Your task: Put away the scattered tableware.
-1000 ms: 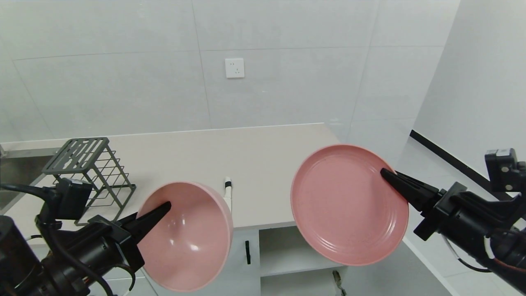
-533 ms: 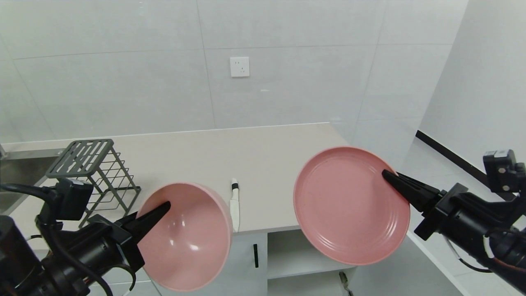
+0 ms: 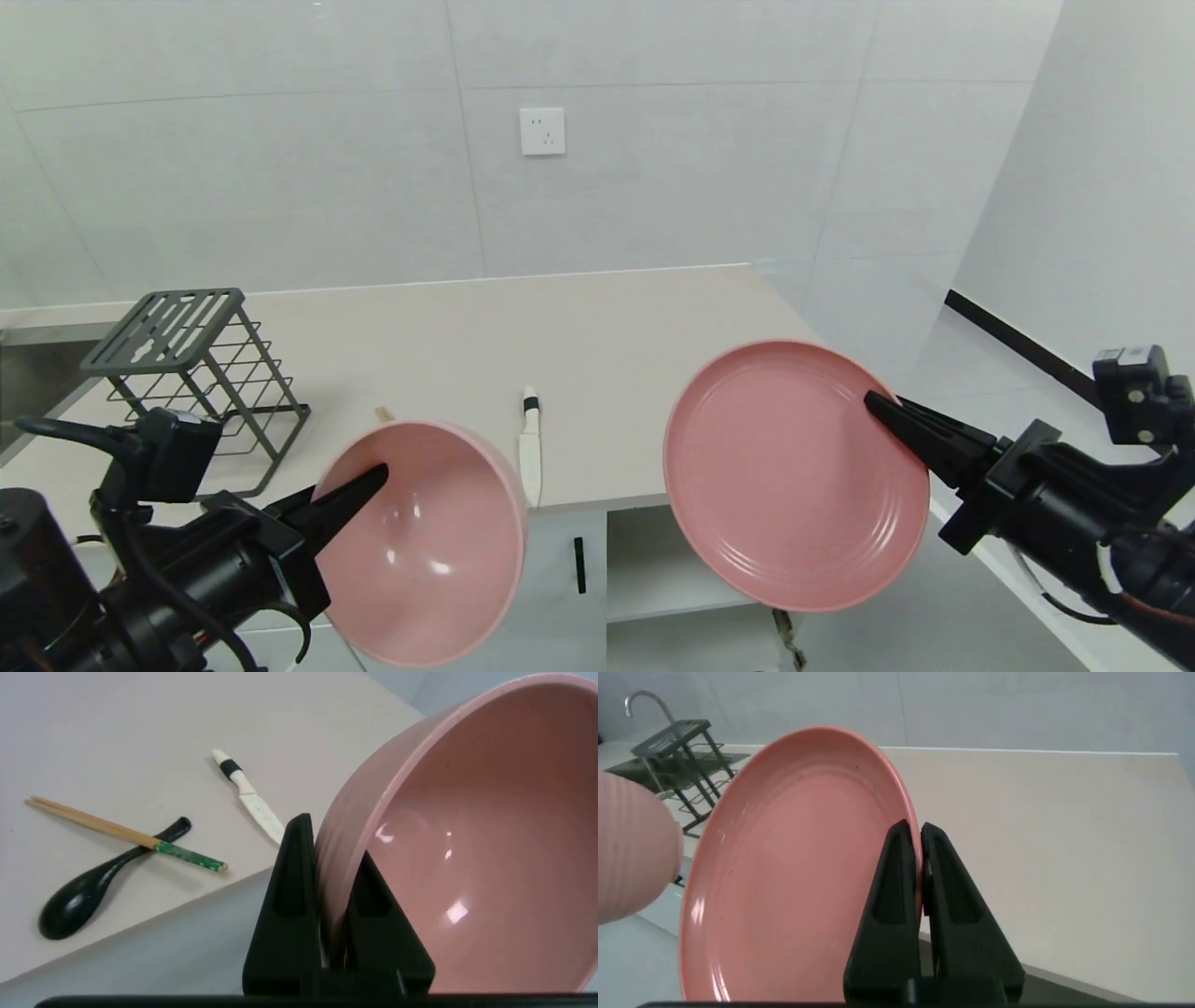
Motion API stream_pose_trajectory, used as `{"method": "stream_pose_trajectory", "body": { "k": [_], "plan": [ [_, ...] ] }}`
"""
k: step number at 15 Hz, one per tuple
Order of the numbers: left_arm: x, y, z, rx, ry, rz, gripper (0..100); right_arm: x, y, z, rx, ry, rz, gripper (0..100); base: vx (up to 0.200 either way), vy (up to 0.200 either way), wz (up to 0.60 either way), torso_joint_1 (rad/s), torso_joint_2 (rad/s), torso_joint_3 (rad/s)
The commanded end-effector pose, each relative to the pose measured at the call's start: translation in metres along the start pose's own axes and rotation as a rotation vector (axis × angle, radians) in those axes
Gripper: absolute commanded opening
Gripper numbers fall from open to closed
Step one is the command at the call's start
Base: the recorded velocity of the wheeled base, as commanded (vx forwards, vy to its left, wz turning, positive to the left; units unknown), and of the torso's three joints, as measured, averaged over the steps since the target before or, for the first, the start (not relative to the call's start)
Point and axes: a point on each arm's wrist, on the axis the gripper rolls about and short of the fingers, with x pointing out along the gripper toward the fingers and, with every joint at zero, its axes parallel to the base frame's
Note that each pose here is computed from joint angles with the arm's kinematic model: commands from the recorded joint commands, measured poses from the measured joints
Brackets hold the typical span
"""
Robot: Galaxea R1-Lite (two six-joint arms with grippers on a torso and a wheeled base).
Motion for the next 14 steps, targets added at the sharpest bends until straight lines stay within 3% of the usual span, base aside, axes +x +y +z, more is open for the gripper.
{"method": "stream_pose_trajectory", "body": {
  "k": [1,3,6,14],
  "plan": [
    [0.0004,0.0001,-0.0003,0.0,0.002,0.0,0,0.0002,0.0,-0.0002,0.0,0.001,0.001,0,0.0,0.0,0.0,-0.212,0.42,0.193],
    [0.0,0.0,0.0,0.0,0.0,0.0,0,0.0,0.0,-0.0005,-0.001,0.002,0.001,0,0.0,0.0,0.0,-0.254,0.5,0.241],
    [-0.0007,-0.0001,0.0,0.035,0.002,0.001,0,-0.0004,0.0004,-0.0005,-0.003,0.002,0.002,0,0.0,0.0,0.0,-0.276,0.55,0.274],
    [-0.0019,-0.0032,0.0008,0.04,-0.004,-0.017,0,-0.0014,0.0002,-0.0025,-0.003,0.013,0.001,0,0.0,0.0,0.0,-0.266,0.53,0.257]
  ]
}}
